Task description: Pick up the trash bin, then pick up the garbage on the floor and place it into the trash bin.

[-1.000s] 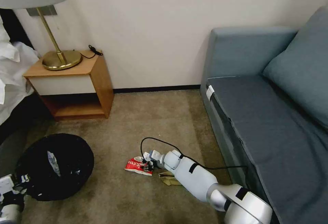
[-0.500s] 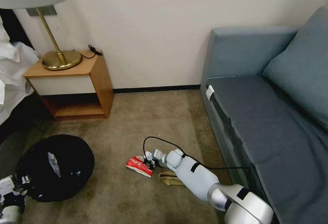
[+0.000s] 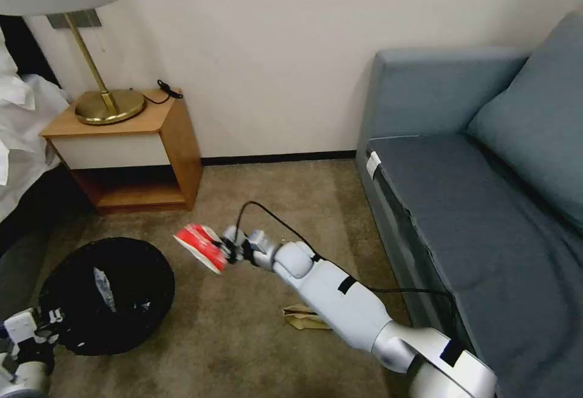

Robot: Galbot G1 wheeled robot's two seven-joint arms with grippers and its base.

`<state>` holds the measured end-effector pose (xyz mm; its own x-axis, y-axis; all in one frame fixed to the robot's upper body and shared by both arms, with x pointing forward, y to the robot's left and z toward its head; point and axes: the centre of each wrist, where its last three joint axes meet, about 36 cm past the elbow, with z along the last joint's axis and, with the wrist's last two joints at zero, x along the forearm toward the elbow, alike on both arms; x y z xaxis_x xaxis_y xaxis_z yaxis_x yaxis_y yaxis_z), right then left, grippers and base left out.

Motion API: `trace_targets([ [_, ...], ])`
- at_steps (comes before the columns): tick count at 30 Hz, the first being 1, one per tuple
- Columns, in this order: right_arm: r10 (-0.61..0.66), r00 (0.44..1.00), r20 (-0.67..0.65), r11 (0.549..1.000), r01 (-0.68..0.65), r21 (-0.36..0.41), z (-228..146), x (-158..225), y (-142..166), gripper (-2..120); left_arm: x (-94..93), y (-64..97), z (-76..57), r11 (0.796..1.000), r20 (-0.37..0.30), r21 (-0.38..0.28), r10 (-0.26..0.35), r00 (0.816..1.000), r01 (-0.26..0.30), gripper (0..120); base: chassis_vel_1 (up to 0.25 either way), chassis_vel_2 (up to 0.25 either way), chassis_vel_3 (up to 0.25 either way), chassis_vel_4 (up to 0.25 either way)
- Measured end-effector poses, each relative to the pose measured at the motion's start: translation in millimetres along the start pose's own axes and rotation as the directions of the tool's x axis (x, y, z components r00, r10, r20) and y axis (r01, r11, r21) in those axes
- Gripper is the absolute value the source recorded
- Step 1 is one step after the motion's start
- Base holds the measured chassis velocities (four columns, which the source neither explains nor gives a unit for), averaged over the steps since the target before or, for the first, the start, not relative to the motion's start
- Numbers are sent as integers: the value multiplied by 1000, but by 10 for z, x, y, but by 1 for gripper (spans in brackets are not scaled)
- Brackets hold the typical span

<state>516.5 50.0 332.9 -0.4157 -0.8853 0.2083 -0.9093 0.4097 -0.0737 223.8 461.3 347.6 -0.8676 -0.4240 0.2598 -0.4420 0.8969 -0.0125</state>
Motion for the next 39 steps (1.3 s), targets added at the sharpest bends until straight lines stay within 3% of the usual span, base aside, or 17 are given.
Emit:
trace_targets([
  [5,-77,992,100,997,76,9,-450,-162,514,0,-17,-54,-21,1000,0,1,13,1000,-13,3,0,0,0,0],
  [9,-119,987,110,993,117,21,-559,-216,719,0,-26,-61,-27,1000,2,0,14,1000,-14,3,0,0,0,0],
  [17,-123,992,28,991,121,60,-314,-267,861,0,-7,-107,-73,1000,14,4,23,1000,-23,3,0,0,0,0],
  [22,-48,999,-14,994,49,95,-107,-284,936,0,31,-117,-66,1000,13,10,29,999,-30,3,0,0,0,0],
  [27,-22,1000,-11,995,23,100,-101,-285,956,13,39,-129,-50,999,13,15,33,999,-33,3,0,0,0,0],
  [28,-24,1000,-2,995,24,101,-136,-286,963,22,35,-136,-43,999,13,16,33,999,-33,3,0,0,0,0],
  [34,-44,998,35,995,40,93,-268,-283,1032,45,13,-157,-25,999,13,15,32,999,-32,3,0,0,0,0],
  [39,-52,997,60,995,47,85,-383,-271,1081,55,0,-151,-21,999,13,16,30,999,-30,3,0,0,0,0],
])
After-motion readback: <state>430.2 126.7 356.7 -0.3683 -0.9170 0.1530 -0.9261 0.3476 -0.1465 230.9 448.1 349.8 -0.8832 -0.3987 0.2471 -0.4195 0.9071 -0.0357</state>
